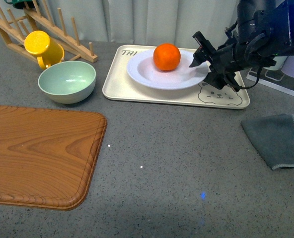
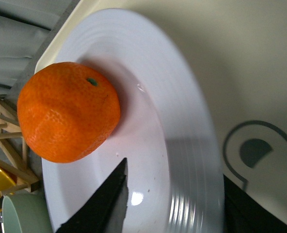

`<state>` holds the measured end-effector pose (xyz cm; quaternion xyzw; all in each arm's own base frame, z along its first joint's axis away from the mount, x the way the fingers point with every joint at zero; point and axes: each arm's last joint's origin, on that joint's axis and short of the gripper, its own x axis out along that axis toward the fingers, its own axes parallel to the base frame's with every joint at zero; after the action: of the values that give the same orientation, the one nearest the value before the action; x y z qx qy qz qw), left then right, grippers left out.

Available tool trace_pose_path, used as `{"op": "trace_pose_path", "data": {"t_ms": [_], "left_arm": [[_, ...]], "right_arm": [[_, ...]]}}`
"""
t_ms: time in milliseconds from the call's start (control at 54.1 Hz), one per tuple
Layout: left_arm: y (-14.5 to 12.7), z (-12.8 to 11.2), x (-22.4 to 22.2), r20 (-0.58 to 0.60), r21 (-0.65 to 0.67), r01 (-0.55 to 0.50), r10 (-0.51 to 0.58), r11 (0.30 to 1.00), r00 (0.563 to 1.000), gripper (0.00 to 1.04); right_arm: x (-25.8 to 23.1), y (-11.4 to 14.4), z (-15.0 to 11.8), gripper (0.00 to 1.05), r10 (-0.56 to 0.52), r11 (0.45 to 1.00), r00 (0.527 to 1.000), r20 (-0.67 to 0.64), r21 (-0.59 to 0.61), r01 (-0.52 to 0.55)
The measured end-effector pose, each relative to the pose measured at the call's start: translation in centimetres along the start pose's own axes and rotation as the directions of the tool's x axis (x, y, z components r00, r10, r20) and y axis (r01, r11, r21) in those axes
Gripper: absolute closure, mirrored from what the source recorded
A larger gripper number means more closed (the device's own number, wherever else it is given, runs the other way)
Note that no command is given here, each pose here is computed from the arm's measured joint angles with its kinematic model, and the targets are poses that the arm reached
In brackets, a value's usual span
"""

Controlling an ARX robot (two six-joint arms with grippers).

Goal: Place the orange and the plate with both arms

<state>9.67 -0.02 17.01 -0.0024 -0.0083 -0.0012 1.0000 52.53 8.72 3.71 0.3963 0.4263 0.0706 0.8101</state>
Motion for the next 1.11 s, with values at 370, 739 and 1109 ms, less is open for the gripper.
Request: {"op": "trace_pose_path", "data": {"t_ms": [370,739,1109], "left_arm": [[0.0,0.0,0.0,0.0,0.0,0.0,0.0,1.0,1.0,0.06],[0.0,0.0,0.0,0.0,0.0,0.0,0.0,1.0,1.0,0.06],[0.0,0.0,0.0,0.001,0.0,0.0,0.0,1.0,1.0,0.06]], "right_arm": [[-10.5,2.2,0.6,0.09,-0.043,0.985,0.967,0.252,-0.152,0.083],[-24.6,1.2,-7.5,0.09,-0.093,0.768,0.69,0.718,-0.39,0.509],[-30.1,-3.2,-16.2,0.26,0.103,0.704,0.71,0.697,-0.555,0.443]]}}
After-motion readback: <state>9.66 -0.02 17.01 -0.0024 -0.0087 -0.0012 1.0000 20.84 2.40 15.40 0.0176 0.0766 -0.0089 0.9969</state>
